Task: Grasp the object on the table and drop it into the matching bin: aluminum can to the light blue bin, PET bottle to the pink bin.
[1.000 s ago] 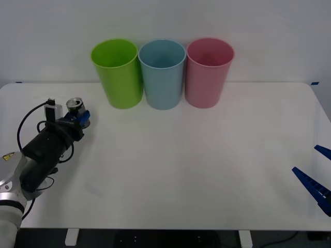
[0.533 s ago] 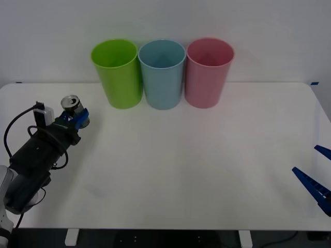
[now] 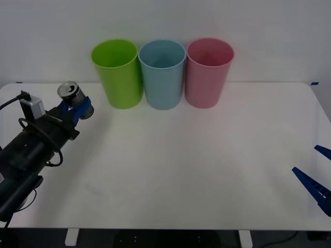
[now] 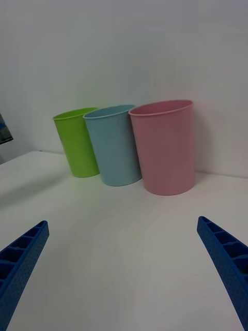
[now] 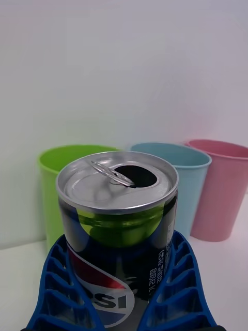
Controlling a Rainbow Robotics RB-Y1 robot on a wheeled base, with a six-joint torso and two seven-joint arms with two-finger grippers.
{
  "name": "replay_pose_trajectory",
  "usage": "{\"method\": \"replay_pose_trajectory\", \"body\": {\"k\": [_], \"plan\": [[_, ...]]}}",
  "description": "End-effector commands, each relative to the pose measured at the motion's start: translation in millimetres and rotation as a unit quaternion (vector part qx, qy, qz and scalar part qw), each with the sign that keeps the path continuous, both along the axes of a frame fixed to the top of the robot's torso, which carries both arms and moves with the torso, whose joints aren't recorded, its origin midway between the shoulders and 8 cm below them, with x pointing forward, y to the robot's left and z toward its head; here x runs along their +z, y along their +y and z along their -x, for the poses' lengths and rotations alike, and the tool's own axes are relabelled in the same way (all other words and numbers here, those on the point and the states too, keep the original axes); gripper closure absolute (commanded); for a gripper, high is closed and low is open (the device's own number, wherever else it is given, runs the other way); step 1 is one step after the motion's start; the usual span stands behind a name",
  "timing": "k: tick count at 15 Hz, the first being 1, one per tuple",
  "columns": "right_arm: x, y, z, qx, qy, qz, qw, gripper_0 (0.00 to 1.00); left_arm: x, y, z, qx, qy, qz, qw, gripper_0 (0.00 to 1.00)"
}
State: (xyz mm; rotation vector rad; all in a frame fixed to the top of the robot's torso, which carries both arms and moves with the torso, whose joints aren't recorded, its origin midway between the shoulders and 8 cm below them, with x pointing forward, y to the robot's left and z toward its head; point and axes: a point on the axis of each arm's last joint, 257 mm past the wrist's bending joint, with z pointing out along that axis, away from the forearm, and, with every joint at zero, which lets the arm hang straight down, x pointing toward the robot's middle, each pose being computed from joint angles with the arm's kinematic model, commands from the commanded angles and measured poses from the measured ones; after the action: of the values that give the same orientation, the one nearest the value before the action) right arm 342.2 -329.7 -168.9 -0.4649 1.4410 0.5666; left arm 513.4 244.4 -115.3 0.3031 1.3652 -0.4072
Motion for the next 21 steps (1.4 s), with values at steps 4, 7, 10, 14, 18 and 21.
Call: {"method": "replay_pose_trajectory", "body": {"k": [4,7,10,14,18,21], "plan": [[0,0,0,0.0,0.0,0.0,1.0,0.0,48,-32,-17,-0.053,-0.003,0.027,0.9982,1.0],[0,0,0,0.0,0.0,0.0,1.0,0.0,77,-52,-34,-0.079,0.001,0.05,0.9956,1.0],[0,0,0,0.0,0.0,0.0,1.0,0.0,92,-72,-64,-0.098,0.006,0.05,0.9939,1.0],[0,0,0,0.0,0.0,0.0,1.0,0.0,100,-101,-105,-0.11,0.018,0.036,0.9932,1.0],[0,0,0,0.0,0.0,0.0,1.0,0.0,110,-136,-141,-0.105,0.024,0.036,0.9935,1.0],[0,0,0,0.0,0.0,0.0,1.0,0.0,117,-157,-158,-0.083,0.017,0.026,0.9961,1.0]]}}
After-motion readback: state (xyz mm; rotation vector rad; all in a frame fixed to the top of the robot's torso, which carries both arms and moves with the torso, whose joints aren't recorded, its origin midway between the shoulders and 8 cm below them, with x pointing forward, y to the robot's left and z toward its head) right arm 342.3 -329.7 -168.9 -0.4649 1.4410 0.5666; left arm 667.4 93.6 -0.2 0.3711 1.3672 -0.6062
